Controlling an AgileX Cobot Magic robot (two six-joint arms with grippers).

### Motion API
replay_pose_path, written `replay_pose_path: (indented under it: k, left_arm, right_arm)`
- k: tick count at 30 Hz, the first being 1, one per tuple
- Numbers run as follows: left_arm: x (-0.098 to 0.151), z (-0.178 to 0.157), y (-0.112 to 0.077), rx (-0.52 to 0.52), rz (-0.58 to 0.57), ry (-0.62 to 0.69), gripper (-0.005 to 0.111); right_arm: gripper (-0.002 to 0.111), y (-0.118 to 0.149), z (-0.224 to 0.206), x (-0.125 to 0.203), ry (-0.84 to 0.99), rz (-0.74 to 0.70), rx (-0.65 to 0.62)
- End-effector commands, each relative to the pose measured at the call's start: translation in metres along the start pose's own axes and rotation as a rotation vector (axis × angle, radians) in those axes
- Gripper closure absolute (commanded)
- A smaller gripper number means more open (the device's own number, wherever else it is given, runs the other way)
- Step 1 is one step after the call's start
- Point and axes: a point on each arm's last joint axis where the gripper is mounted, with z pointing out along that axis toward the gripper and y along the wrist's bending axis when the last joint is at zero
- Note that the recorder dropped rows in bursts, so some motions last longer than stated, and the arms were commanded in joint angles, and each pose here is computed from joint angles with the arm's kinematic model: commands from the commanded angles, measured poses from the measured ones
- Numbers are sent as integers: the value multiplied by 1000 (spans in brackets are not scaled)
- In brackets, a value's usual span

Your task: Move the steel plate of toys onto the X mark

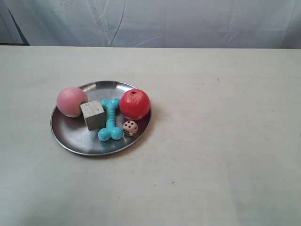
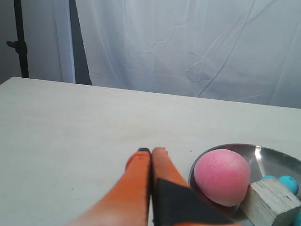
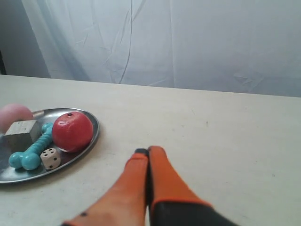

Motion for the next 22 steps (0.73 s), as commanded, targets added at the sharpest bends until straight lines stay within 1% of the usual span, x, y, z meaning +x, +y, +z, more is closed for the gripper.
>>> replay_pose_path:
  k: [1,5,8,11,14,15,18,22]
  left_arm:
    - [-1,-1,-1,11,-1,-21,107]
    - [3,-6,1,-17,14,8,107]
    - [4,-16,-1,-13,43,-24,107]
    - [6,-28,0,-34,53,-38,107]
    - [15,-38,3,-57,48,-54,107]
    - [14,-41,3,-61,49,-74,107]
    - [17,-48,7,-98,36,-83,107]
    - [24,-56,11,-150,-9,-48,107]
  right_arm:
    - [109,-1,0,0,-10,-2,9]
    - [109,-1,0,0,-10,-2,9]
    - [109,-1,0,0,-10,-2,9]
    - [109,-1,0,0,-10,-2,9]
    - [109,-1,0,0,-10,-2,9]
    - [109,-1,0,0,-10,-2,9]
    - [109,-1,0,0,-10,-2,9]
    - [109,-1,0,0,-10,-2,9]
